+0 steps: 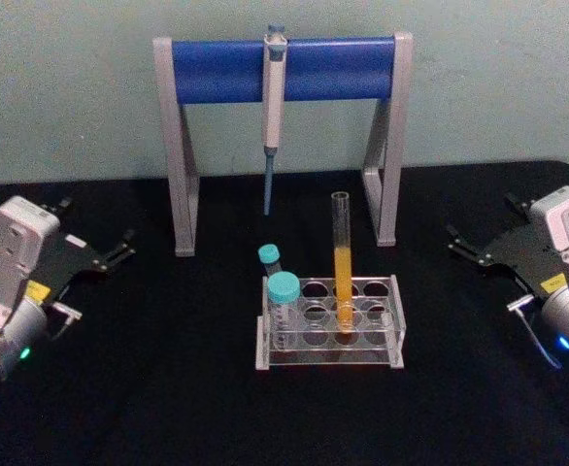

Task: Pick up the test tube from the test tube rack, shake it, then place it back into the test tube rack.

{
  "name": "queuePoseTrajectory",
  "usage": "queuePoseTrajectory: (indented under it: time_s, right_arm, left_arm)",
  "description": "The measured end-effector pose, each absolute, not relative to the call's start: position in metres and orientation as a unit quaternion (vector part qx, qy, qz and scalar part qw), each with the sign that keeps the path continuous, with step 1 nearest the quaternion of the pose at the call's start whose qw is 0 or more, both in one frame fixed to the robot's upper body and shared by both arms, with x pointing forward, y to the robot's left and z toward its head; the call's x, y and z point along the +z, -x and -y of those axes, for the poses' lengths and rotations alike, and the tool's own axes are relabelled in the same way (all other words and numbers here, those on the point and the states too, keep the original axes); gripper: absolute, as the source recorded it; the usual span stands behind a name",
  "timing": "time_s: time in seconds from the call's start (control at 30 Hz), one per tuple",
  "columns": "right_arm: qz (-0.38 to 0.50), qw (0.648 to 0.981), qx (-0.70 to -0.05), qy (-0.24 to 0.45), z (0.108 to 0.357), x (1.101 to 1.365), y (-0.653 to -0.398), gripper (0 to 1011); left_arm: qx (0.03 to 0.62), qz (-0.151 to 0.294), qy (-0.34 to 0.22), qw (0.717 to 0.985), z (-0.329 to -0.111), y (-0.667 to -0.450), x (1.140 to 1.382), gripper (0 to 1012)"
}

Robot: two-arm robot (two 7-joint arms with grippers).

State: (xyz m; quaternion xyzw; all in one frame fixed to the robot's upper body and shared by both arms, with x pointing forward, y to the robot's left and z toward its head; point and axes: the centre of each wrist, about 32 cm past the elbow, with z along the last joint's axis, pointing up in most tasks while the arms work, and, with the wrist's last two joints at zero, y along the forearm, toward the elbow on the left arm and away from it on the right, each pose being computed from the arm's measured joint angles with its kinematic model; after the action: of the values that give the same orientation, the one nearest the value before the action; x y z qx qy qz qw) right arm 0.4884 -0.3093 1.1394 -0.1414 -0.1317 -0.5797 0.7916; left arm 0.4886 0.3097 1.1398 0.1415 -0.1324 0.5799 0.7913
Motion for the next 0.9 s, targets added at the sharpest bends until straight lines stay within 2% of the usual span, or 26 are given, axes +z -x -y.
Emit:
queuePoseTrajectory:
  time_s: [0.9]
  right_arm:
    - [0.133,0.791,-0.580,0.141,0.3097,1.1398,-0.4886,1000]
  left_arm:
    - [0.580,0.132,-0.141,0.791,-0.3097,-0.4886,1.1398,1001]
